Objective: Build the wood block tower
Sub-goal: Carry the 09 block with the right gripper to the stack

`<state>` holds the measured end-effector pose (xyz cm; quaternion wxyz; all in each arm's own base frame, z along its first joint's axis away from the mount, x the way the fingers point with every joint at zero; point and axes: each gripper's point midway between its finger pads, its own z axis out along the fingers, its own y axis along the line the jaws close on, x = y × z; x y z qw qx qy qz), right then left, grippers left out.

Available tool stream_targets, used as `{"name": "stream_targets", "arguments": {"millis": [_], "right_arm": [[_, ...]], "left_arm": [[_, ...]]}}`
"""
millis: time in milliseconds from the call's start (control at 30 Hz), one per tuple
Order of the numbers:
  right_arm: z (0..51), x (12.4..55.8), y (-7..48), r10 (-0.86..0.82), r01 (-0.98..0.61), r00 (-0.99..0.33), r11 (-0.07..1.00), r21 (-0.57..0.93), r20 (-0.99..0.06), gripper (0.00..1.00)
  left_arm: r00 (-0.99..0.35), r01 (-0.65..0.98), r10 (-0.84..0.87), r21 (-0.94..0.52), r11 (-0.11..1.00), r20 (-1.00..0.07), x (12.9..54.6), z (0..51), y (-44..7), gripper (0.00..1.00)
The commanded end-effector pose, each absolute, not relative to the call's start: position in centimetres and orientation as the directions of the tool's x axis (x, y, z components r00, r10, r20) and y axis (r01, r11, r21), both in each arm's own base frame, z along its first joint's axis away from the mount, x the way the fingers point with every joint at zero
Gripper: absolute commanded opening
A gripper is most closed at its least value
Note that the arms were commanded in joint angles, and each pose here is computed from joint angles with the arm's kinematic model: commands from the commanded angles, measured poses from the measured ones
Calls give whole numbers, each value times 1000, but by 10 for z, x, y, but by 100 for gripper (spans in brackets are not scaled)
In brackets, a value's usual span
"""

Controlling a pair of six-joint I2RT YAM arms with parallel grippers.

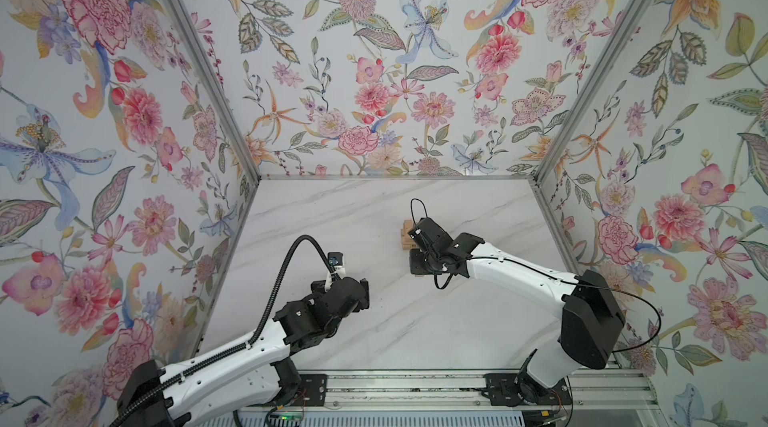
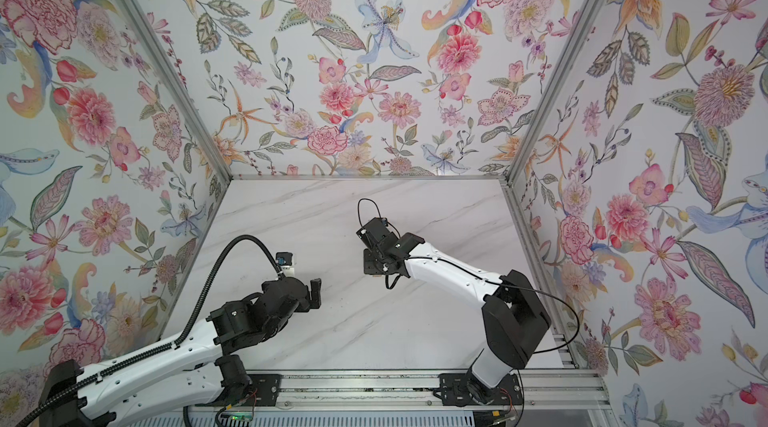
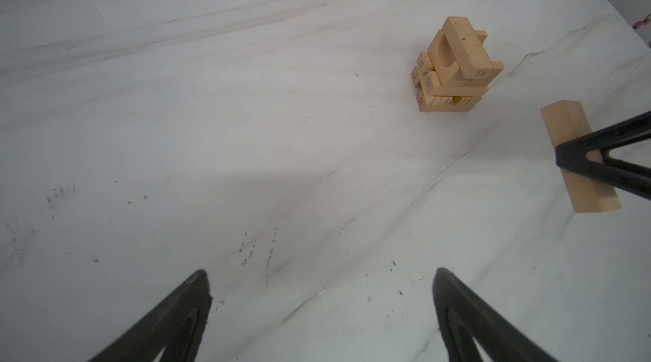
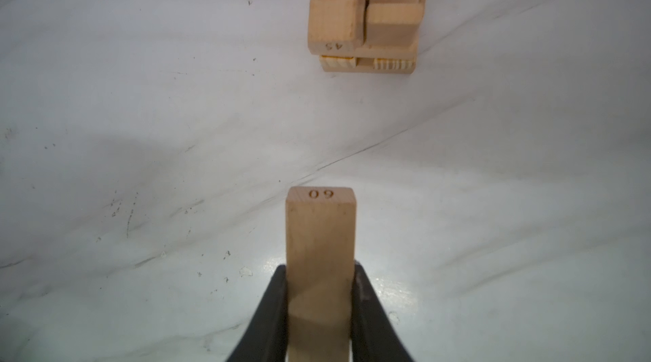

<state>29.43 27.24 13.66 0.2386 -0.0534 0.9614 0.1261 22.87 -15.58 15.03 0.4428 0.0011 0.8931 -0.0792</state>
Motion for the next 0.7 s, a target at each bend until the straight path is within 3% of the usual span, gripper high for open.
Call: {"name": "stream_targets", "arguments": {"millis": [0, 667], "right_arm": [[142, 297, 252, -55, -168, -881, 965, 202, -470, 23], [155, 373, 238, -52, -182, -877, 956, 231, -477, 23]], "left_arm": [[-586, 87, -59, -135, 987, -808, 237, 167, -161, 99], [-560, 223, 61, -79, 972, -826, 281, 212, -222, 99]]}}
